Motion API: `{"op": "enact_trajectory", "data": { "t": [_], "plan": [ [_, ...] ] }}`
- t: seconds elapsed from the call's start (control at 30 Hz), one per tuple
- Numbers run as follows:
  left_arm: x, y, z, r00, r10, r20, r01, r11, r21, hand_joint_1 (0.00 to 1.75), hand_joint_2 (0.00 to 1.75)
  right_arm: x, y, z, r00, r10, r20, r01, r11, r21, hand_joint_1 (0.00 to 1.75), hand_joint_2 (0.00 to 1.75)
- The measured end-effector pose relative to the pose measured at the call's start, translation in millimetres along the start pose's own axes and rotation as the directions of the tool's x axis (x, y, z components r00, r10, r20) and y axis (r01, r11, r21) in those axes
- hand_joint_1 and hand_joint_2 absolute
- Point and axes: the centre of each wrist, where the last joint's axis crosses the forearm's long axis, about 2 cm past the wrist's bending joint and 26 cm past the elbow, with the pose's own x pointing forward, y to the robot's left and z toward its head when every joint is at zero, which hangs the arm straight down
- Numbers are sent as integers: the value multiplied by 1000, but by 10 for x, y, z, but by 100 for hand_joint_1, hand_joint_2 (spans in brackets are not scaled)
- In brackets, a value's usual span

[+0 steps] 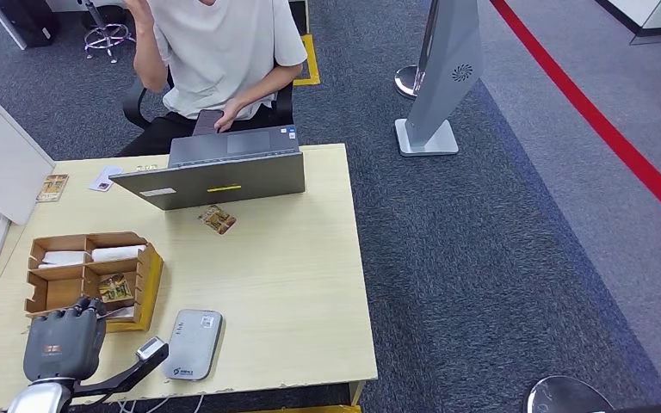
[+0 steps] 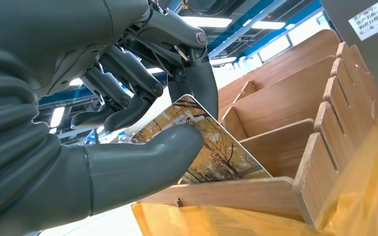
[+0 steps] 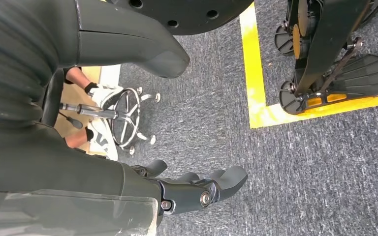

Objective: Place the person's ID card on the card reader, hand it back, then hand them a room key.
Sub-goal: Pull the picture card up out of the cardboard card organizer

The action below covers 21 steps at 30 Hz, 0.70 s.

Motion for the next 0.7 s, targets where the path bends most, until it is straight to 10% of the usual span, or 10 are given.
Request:
{"op": "enact_trajectory", "data": {
  "t": [0.37,0.7],
  "plan": [
    [-14,168,-313,1000,2,0,-2,996,87,175,175,5,0,0,1000,1,5,-1,1000,1,0,175],
    [13,867,-1257,1000,13,26,-19,967,256,175,175,27,4,3,1000,20,20,-20,1000,10,0,175]
  ]
}}
